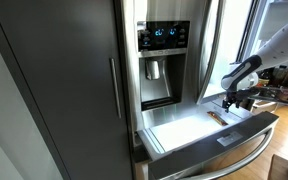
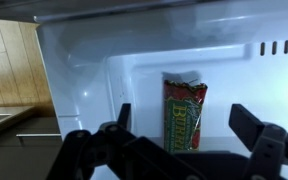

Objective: Take a packet out of the freezer drawer and put it in the refrigerator then close the drawer

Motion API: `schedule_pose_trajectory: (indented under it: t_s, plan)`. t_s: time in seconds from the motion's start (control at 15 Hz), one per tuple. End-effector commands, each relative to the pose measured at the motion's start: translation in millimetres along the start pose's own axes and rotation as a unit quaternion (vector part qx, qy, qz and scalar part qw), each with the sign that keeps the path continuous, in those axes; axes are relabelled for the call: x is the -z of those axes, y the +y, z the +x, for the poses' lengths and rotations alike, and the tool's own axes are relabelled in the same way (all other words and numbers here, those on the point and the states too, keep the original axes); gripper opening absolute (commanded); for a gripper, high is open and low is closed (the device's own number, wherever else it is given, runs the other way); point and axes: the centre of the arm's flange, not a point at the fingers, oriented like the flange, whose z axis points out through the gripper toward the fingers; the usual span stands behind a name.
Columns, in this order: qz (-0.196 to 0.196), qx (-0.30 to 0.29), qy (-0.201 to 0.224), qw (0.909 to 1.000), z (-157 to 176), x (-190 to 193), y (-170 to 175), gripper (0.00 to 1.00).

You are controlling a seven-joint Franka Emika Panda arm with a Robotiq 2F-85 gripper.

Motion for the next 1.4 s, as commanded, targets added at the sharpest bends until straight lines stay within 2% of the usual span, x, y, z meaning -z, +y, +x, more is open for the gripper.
schedule_pose_trajectory:
  t_s: [0.0, 0.13, 0.27, 0.47, 0.73, 1.07, 1.33]
  plan:
    - [0.000, 0.000, 0.000, 1.0000, 0.1, 0.2, 0.0, 1.00]
    - [-0.004, 0.008, 0.010, 0.9999, 1.2, -8.1, -5.7, 1.00]
    - [0.016, 0.004, -0.002, 0.9999, 0.4, -16.9, -16.1, 1.00]
    - [0.040, -0.002, -0.006, 0.9992, -5.3, -9.3, -22.2, 1.00]
    - [0.057, -0.007, -0.031, 0.9978, -25.2, 7.3, -18.5, 1.00]
    - [0.099, 0.023, -0.038, 0.9941, -72.3, 25.6, -6.9, 1.00]
    - [0.131, 0.038, -0.039, 0.9899, -127.3, 26.8, -2.2, 1.00]
